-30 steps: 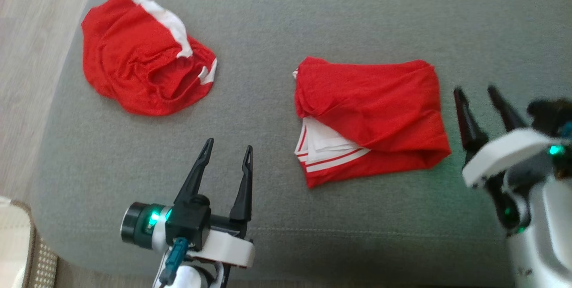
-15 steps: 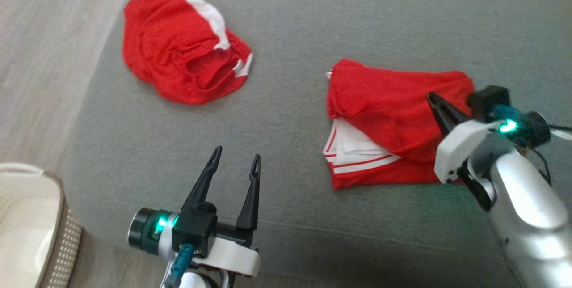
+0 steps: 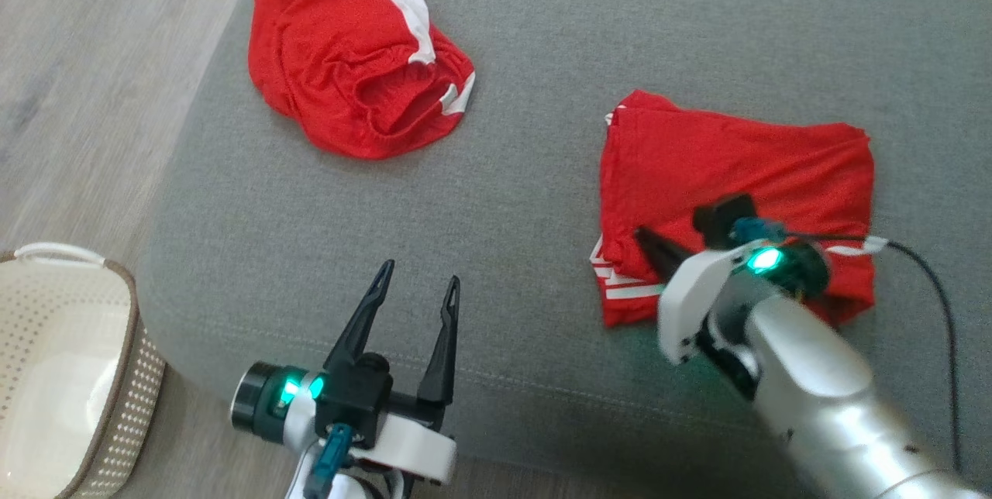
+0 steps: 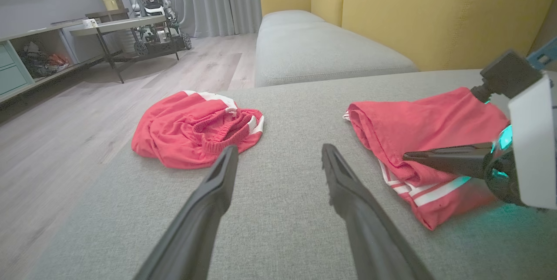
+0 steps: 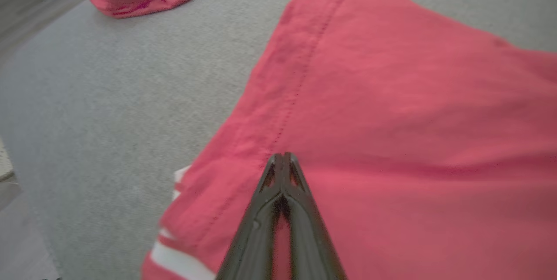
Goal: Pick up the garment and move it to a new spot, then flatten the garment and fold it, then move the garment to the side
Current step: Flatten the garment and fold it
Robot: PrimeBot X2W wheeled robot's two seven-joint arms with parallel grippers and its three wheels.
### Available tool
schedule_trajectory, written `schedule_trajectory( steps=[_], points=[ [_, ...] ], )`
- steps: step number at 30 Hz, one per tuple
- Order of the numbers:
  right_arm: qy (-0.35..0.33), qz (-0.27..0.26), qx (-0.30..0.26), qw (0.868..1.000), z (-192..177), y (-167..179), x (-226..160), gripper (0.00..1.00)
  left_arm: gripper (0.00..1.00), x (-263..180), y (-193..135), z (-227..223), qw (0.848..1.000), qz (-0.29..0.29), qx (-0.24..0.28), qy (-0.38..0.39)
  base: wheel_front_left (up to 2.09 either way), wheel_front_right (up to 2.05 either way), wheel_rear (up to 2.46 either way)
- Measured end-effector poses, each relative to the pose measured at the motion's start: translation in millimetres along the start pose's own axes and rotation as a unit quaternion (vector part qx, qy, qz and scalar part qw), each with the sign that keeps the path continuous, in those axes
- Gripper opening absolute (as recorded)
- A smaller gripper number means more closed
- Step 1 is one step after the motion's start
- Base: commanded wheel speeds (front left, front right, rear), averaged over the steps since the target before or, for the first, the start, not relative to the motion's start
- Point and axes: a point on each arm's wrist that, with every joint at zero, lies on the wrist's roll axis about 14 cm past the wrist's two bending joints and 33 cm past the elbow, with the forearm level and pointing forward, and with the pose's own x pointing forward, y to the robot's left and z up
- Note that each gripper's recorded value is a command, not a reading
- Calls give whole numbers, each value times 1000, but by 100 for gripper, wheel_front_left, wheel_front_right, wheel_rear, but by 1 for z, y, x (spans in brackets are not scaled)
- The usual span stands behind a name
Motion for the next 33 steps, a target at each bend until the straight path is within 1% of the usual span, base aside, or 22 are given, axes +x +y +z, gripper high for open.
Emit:
schedule_trajectory(
  steps=[5,7,8,9,10,12,15,17,19,21,22,23,24,25,29,30,33],
  points=[
    [-10,46,44,998,-9,43,-11,0,100,0,-4,4,1000,-8,2,-7,0,0,0],
    [-24,58,70,996,-11,57,-20,0,100,0,-6,7,1000,-12,1,-14,0,0,0],
    [-36,61,77,994,-9,62,-24,9,100,-1,-7,9,1000,-13,-3,-17,0,0,0],
    [-53,60,82,993,-4,63,-28,60,100,-1,-7,12,1000,-10,-9,-21,0,0,0],
    [-71,55,83,993,2,60,-32,100,100,-1,-6,15,1000,-6,-14,-25,0,0,0],
    [-109,36,75,991,19,47,-39,100,100,-1,-5,21,999,-3,-29,-34,0,0,0],
    [-164,-7,52,985,48,19,-58,100,100,-9,-2,23,998,5,-49,-36,0,0,0],
    [-213,-41,47,975,72,-1,-78,100,100,-16,-1,18,998,9,-55,-29,0,0,0],
    [-253,-79,38,963,87,-19,-104,100,100,-20,1,16,998,11,-60,-26,0,0,0],
    [-276,-121,30,953,88,-38,-131,100,100,-20,1,18,997,10,-66,-30,0,0,0],
    [-276,-121,30,953,88,-38,-131,100,100,-20,1,18,997,10,-66,-30,0,0,0],
    [-286,-161,14,945,82,-53,-157,100,100,-18,2,24,997,9,-70,-40,0,0,0],
    [-286,-161,14,945,82,-53,-157,100,100,-18,2,24,997,9,-70,-40,0,0,0],
    [-294,-194,7,936,76,-62,-180,100,100,-16,2,31,996,4,-70,-51,0,0,0],
    [-309,-237,16,921,65,-69,-215,100,100,-17,4,37,995,0,-72,-62,0,0,0],
    [-309,-245,19,919,61,-69,-221,100,100,-19,4,37,996,-1,-69,-62,0,0,0],
    [-298,-256,21,919,46,-65,-231,100,100,-25,1,32,996,-9,-64,-55,0,0,0]
  ],
)
